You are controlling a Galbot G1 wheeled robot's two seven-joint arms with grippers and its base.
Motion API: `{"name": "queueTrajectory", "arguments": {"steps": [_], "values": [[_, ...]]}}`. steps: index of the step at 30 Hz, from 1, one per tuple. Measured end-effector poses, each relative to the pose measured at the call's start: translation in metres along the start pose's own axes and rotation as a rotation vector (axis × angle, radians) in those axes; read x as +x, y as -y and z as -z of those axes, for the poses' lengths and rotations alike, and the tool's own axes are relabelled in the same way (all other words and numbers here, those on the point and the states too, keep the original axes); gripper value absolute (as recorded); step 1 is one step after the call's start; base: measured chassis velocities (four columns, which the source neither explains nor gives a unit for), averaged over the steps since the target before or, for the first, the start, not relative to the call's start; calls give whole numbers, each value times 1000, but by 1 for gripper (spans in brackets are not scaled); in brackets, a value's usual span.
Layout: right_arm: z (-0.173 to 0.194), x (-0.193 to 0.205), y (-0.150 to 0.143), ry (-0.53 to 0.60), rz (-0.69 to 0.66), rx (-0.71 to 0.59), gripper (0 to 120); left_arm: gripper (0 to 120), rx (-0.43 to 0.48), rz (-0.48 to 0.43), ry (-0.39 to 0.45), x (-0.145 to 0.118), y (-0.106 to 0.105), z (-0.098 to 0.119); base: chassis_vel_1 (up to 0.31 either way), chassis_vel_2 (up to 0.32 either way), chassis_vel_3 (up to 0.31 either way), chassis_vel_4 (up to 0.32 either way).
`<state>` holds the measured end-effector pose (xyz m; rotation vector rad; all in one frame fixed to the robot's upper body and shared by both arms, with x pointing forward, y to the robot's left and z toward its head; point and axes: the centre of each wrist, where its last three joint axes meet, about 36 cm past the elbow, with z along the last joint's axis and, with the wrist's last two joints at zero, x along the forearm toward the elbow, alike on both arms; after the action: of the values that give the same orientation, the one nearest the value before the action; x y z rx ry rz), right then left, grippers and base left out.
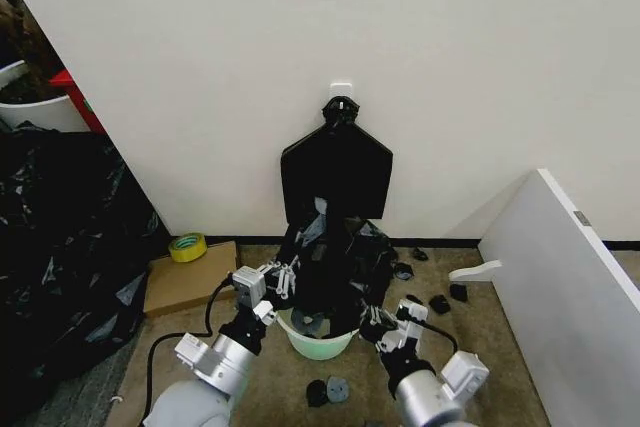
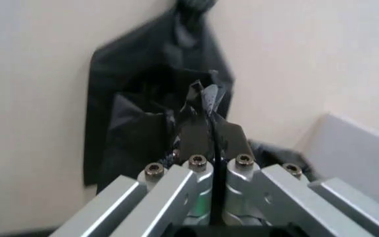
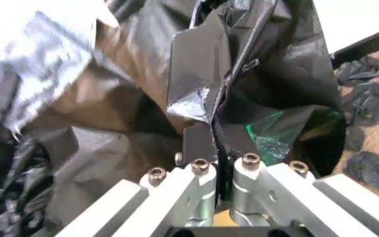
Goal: Place the garbage bag over the trash bin.
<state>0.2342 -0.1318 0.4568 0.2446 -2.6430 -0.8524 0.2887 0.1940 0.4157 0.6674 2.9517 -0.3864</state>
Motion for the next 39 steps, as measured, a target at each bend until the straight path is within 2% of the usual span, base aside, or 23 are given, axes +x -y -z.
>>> {"name": "queueTrajectory", "arguments": {"steps": [4,13,20,26,32,39], "values": [[-17,-18,12,1,-52,25,0,0,4,55,-33,-9,-9,-26,0,0,0,0],[-35,-17,28,-27,-152,121,0,0,23,114,-73,-13,-9,-45,0,0,0,0],[-39,-9,31,-104,-211,227,0,0,15,186,-147,12,-2,-55,0,0,0,0],[-40,-2,23,-143,-211,248,0,0,-15,252,-253,56,11,-64,0,0,0,0],[-48,-3,24,-188,-224,265,0,0,-15,283,-310,76,20,-63,0,0,0,0],[-58,-4,26,-257,-235,294,0,0,-21,304,-341,87,19,-63,0,0,0,0]]}}
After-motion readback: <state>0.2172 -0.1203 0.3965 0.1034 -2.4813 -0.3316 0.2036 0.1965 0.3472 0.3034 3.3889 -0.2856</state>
